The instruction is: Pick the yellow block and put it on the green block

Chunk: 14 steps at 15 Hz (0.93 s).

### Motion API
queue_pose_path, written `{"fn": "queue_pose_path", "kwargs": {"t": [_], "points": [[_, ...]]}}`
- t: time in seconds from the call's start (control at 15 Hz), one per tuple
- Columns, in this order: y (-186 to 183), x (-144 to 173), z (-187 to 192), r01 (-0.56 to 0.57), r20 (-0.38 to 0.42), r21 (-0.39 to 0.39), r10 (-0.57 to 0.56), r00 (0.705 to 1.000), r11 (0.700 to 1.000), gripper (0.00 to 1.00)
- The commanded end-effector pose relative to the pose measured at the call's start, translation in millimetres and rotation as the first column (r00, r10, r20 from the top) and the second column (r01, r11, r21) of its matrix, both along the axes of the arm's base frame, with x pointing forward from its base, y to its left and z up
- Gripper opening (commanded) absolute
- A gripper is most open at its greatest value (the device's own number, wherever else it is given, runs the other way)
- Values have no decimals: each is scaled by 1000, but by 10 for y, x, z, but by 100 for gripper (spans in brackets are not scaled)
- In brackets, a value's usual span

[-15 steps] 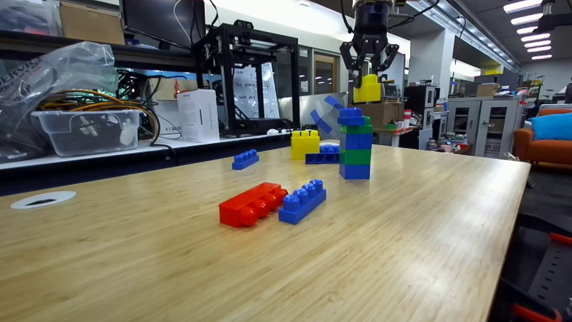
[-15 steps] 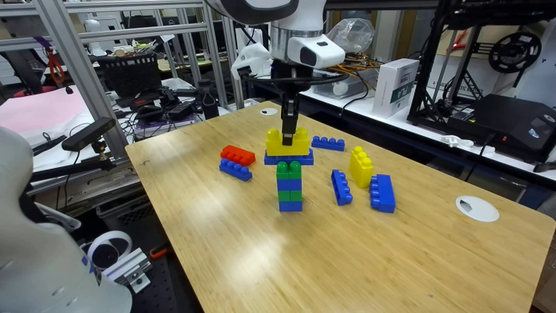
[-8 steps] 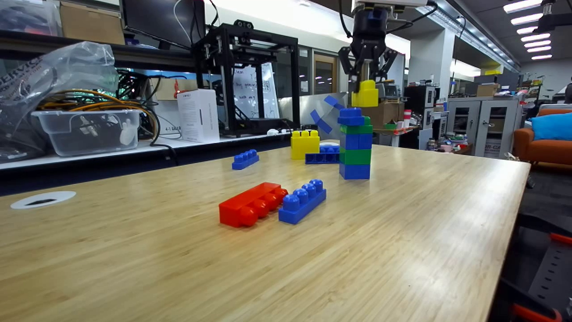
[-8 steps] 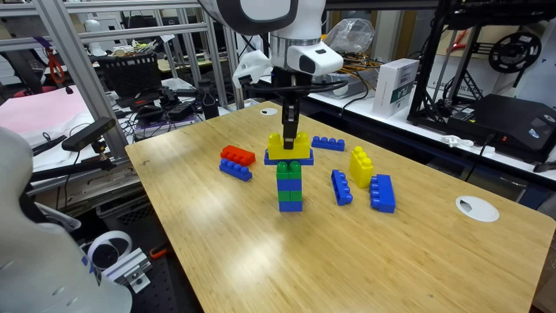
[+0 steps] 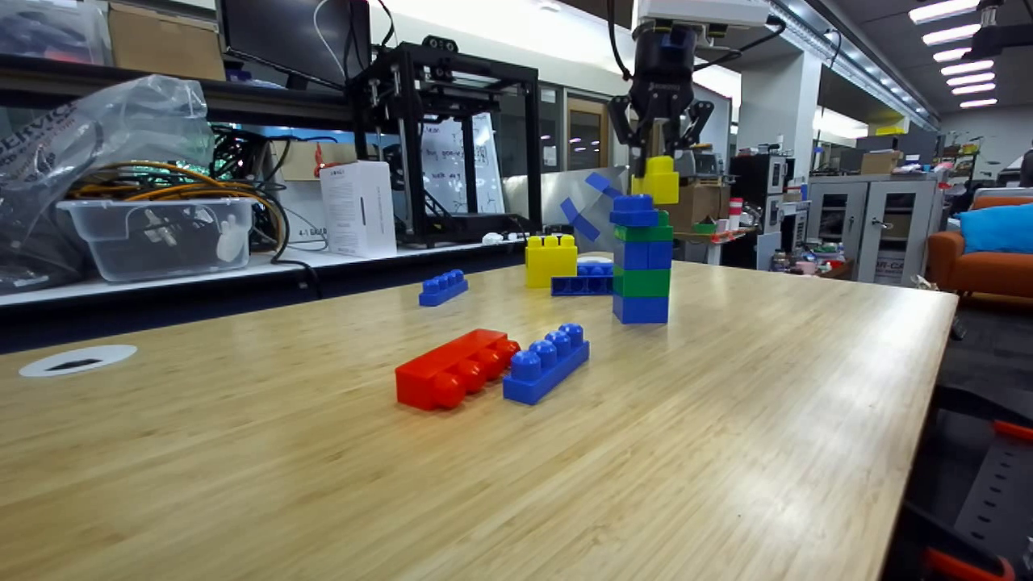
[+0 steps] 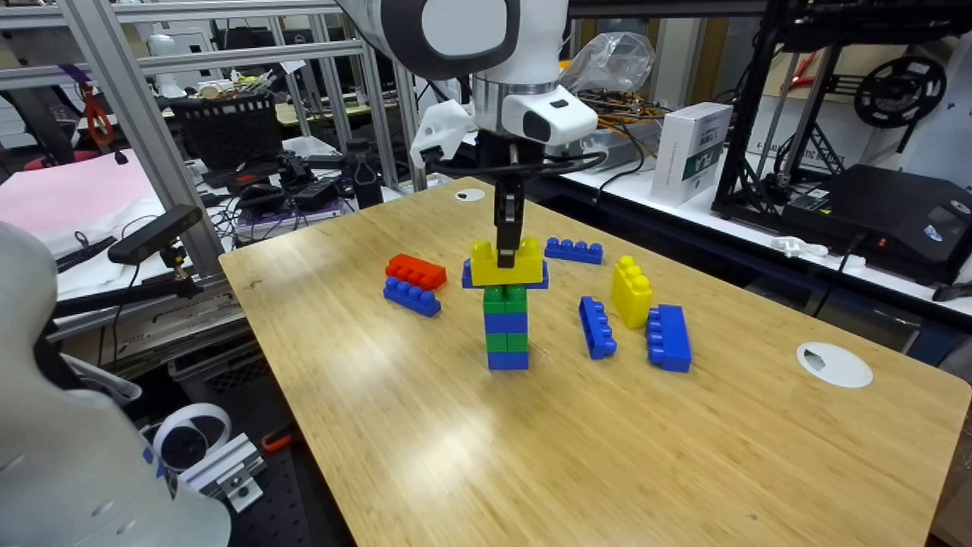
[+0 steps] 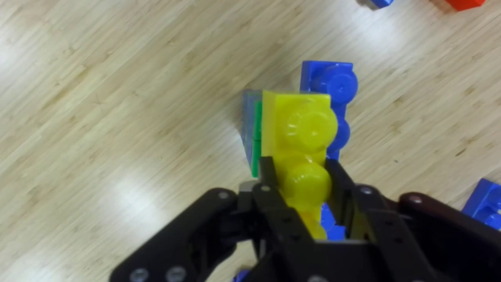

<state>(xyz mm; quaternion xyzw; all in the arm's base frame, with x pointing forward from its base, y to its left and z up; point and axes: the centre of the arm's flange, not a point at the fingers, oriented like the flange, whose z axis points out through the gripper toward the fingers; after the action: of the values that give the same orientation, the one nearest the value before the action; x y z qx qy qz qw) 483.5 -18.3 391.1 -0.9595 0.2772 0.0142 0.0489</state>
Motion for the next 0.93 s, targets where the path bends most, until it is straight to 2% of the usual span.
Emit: {"fn": "queue_pose_path", "kwargs": {"t": [0.0,0.87], "points": [[-23,-17,-31,-20,34,5,20,999,1000,10],[-103,-85,-115,-21,47,-5,22,999,1000,10]]}}
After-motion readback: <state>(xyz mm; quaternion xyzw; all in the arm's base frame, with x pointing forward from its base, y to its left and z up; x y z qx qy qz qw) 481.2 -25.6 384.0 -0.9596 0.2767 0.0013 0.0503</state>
